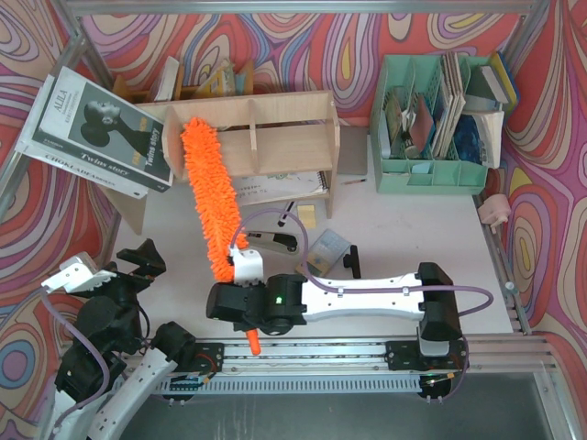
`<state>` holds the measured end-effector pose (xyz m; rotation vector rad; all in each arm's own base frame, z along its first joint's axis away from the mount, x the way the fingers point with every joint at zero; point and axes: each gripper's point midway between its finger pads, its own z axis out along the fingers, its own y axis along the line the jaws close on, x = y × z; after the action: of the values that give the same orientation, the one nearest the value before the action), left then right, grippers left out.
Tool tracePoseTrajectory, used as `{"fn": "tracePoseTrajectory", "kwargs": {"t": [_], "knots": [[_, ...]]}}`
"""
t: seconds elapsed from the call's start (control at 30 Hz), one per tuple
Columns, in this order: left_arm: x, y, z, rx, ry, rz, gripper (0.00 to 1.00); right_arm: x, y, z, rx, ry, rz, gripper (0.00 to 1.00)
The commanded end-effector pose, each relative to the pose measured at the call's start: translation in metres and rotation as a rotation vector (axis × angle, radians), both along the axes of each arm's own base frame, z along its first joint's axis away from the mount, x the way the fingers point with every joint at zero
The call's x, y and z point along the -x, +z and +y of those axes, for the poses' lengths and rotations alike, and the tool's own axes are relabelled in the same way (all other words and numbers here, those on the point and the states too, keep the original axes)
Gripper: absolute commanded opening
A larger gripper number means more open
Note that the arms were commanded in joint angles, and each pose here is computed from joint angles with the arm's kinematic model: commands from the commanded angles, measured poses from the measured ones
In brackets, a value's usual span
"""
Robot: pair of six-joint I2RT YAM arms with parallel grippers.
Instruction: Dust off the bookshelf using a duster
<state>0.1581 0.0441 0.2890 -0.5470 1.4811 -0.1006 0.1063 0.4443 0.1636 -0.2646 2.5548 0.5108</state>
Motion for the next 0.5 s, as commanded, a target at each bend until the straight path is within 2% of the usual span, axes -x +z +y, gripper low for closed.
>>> {"fn": "tracePoseTrajectory", "kwargs": {"t": [0.0,0.2,0.47], "knots": [[0.004,0.004,0.005,0.016,0.02,-0.017,0.98,-0.011,0.022,-0.038,-0.027,-0.155,-0.041,0.0],[0.004,0.004,0.006,0.015,0.023,-0.017,0.98,-0.014,0.026,-0.05,-0.055,-0.211,-0.048,0.0],[0.003,0.003,0.006,0.013,0.023,-0.014,0.98,-0.013,0.028,-0.004,-0.027,-0.039,-0.071,0.0]]}}
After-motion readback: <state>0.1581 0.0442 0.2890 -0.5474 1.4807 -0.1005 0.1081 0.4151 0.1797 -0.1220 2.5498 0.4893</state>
